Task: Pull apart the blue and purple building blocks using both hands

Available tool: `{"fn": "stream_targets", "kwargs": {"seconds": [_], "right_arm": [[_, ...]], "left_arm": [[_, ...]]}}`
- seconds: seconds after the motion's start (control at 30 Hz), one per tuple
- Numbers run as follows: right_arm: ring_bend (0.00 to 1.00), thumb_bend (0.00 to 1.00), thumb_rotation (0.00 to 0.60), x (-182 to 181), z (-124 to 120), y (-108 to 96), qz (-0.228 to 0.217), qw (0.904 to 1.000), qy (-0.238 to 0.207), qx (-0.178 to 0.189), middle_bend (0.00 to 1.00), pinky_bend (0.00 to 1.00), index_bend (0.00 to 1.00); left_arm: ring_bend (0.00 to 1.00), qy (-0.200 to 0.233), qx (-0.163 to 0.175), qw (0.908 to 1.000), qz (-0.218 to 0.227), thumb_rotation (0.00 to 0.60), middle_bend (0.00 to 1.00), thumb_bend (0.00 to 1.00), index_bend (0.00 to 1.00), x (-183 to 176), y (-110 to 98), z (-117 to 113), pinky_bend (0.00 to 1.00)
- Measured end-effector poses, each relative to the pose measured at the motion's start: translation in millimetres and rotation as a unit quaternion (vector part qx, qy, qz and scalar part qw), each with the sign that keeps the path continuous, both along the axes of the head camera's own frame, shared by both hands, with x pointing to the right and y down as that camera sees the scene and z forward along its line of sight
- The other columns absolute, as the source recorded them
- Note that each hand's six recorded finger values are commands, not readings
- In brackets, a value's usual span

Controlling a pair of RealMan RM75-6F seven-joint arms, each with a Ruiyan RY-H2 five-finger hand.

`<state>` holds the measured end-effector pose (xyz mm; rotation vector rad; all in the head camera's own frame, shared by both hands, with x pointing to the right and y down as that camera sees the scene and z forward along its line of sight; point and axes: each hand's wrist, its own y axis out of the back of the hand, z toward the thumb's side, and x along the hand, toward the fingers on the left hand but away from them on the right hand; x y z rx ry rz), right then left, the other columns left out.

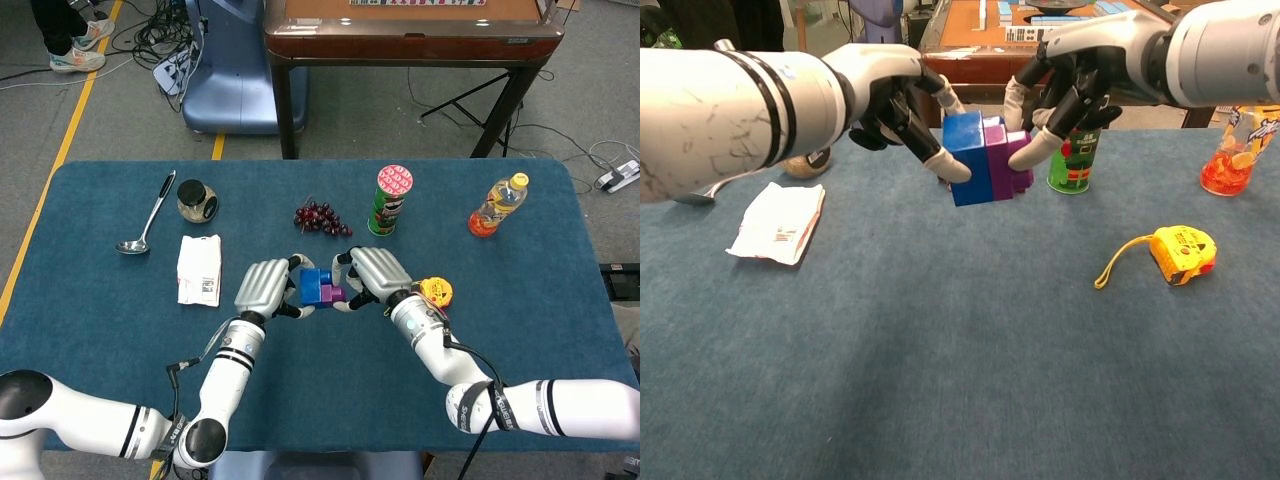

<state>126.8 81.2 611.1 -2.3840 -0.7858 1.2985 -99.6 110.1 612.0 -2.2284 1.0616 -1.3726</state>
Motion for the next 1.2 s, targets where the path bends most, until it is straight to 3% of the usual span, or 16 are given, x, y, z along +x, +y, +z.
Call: {"fn": "stream_targets", "kwargs": {"seconds": [0.47,1.2], "right_arm": [[1.00,0.38,0.600,2.8,5.2,1.9,-0.004,0.9999,0.007,-0.005,1.00,1.00,0.71],[1.00,0.39,0.600,29.8,4.9,7.4,0.004,0.9999,0.014,-0.001,1.00,1.00,0.72]], "left_arm": [[1.00,0.003,-0.004,1.0000,-0.002,0.600,1.00,0.49,0.59,-3.4,1.5,2.1,1.00],[1.00,-0.008,-0.030,0.9995,-0.010,0.600,1.00,0.48,0.59,-17.1,10.4,18.8,1.00]]}}
